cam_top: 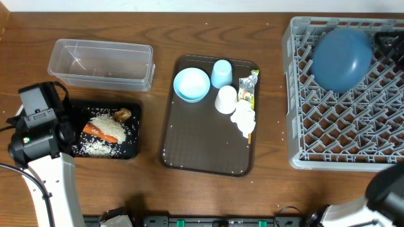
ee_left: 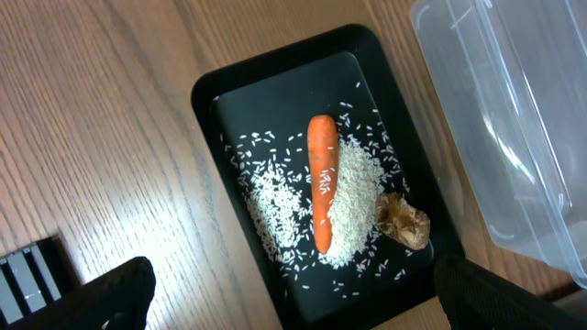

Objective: Sort waste into correct bins and load items into the dishwasher rack
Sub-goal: 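Lower the blue plate into the rack and open the right gripper, then move the right gripper to the light-blue bowl on the brown tray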

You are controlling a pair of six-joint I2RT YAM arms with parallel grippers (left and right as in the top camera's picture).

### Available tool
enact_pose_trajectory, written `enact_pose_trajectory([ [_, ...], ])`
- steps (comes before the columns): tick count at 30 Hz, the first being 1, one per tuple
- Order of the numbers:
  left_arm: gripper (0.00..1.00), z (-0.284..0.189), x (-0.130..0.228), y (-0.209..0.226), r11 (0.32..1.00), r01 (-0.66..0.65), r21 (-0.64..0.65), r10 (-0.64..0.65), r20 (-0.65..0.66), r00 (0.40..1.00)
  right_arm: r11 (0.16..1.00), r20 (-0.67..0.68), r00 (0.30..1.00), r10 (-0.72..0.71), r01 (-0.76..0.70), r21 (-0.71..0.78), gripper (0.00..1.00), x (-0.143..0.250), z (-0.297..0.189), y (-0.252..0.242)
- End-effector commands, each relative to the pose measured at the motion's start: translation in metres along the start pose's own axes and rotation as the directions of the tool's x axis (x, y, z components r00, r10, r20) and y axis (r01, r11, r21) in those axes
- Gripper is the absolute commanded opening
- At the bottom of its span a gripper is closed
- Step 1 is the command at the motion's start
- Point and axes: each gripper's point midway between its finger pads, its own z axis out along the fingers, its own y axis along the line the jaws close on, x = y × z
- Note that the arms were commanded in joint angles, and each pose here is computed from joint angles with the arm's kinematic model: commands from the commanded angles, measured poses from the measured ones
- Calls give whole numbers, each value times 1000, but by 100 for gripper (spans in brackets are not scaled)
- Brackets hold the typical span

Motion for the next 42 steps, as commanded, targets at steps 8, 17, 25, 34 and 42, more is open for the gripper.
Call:
enact_pose_trajectory([
  [8, 98, -5, -5, -2, 1000, 18, 12, -18, 12, 1000, 978, 140, 975, -174, 155, 138, 73, -10, -62, 89],
  [17, 98, -5, -5, -2, 1000, 18, 12, -18, 12, 1000, 935, -39, 944, -327, 317, -158, 93, 77, -20, 218],
  [25, 98, -5, -5, -2, 1000, 18, 12, -18, 12, 1000, 747, -170, 760, -627, 526, -406, 96, 202, 57, 309],
  [34, 98, -5, -5, -2, 1000, 18, 12, -18, 12, 1000, 489, -293, 404, -867, 804, -338, 96, 350, 169, 297],
  [42, 98, -5, -5, -2, 1000, 18, 12, -18, 12, 1000, 411, -372, 272, -887, 832, -372, 96, 432, 212, 269],
])
